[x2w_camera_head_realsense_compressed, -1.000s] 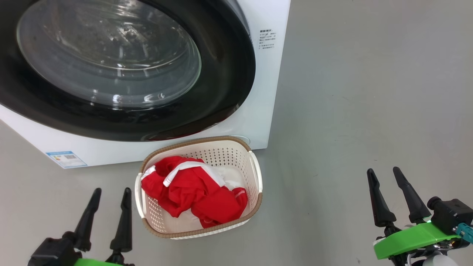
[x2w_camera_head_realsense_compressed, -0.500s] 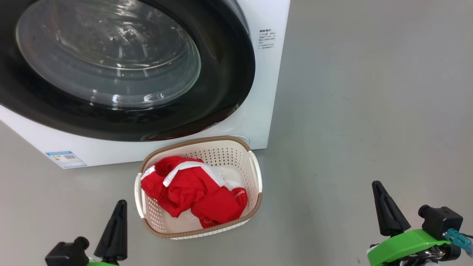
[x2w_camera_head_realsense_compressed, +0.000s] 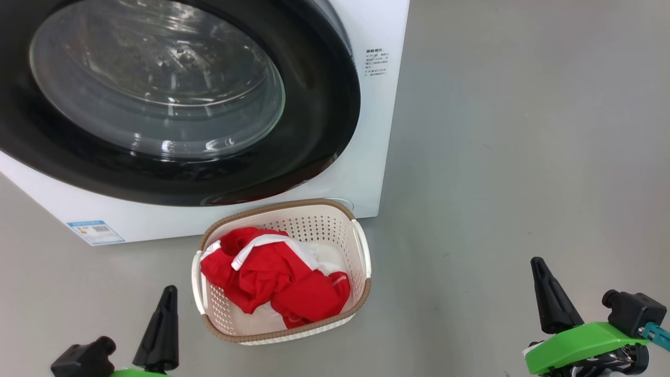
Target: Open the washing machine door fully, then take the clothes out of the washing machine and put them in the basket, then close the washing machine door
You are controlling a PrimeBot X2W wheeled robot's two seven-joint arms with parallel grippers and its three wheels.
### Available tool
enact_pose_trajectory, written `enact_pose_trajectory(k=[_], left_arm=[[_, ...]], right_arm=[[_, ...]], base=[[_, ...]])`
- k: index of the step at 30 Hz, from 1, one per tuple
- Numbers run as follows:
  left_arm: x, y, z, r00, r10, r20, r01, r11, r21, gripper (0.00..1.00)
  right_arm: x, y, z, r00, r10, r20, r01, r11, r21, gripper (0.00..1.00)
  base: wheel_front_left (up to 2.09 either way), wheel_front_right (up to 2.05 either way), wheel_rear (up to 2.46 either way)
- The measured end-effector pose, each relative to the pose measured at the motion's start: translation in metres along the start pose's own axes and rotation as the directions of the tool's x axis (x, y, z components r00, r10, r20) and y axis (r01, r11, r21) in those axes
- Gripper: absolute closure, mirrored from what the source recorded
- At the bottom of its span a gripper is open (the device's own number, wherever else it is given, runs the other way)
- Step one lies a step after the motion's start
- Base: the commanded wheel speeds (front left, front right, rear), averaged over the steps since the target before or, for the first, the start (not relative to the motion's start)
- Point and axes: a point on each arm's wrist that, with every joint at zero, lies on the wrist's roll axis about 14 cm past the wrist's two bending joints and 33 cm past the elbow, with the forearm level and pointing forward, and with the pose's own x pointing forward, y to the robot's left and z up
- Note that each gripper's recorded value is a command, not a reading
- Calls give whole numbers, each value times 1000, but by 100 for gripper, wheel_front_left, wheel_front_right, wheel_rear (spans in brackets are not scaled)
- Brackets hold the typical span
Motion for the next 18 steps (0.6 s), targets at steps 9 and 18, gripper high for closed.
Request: enact_pose_trajectory(k=[9,18], left_arm=[[-1,1,1,1000,14,-4,-15,995,-96,100],[-2,2,2,1000,24,-6,-25,982,-186,100]], right_arm=[[-1,-1,4,1000,-13,7,13,996,93,100],[-2,-1,7,1000,-22,6,20,984,175,100]], base=[[0,0,0],[0,0,0]])
